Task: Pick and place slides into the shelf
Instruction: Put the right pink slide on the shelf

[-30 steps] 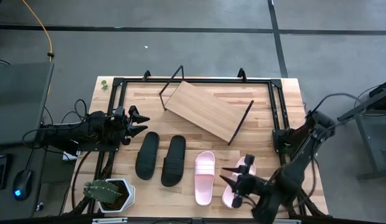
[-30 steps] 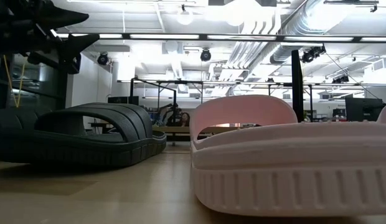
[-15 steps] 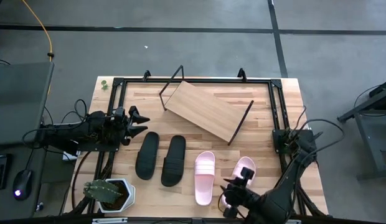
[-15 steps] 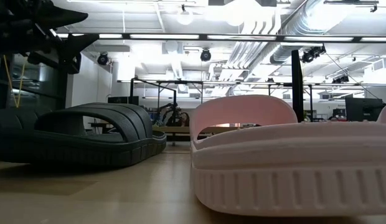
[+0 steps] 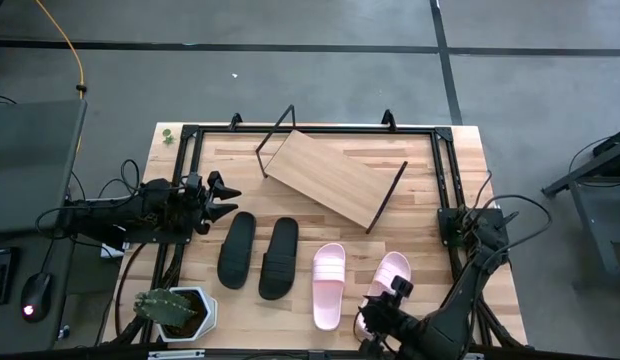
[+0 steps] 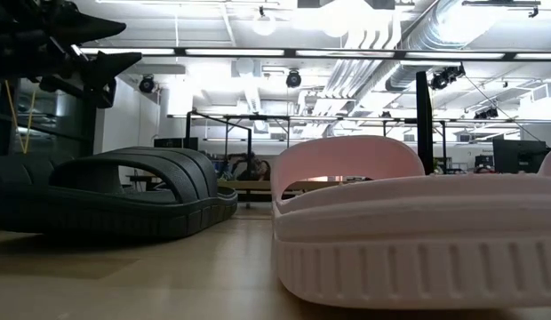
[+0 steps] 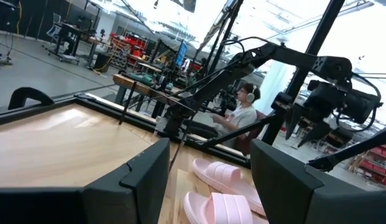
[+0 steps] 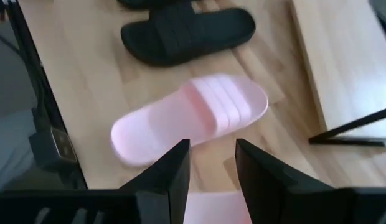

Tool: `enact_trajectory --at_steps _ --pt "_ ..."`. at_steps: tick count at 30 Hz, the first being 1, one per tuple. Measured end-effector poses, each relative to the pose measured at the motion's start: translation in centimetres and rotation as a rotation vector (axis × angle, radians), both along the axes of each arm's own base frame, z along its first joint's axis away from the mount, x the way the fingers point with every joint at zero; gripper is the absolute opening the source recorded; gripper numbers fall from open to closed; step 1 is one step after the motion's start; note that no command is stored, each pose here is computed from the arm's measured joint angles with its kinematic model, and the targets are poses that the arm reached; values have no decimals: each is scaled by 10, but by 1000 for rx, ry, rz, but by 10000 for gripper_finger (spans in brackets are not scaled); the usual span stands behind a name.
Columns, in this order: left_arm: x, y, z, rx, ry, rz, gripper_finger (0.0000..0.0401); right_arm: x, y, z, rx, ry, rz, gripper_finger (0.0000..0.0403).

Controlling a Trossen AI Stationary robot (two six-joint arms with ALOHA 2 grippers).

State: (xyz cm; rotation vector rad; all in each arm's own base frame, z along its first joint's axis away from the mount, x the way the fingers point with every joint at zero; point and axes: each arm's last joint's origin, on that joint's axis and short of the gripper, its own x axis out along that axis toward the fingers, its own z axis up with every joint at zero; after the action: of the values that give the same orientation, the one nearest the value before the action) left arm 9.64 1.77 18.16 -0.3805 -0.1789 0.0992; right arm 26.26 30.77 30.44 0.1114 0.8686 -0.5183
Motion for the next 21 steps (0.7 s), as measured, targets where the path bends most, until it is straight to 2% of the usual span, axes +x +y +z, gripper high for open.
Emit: enact_trajectory --at_steps 3,11,16,21 --pt "0 0 0 0 0 1 205 0 3 -5 9 81 54 118" --pt "0 0 -1 -2 5 3 205 2 8 -8 30 154 144 118" --pt "0 0 -1 -20 3 0 205 6 9 -8 76 145 139 118" --pt "0 0 -1 -22 5 -1 205 8 12 -8 175 118 68 118"
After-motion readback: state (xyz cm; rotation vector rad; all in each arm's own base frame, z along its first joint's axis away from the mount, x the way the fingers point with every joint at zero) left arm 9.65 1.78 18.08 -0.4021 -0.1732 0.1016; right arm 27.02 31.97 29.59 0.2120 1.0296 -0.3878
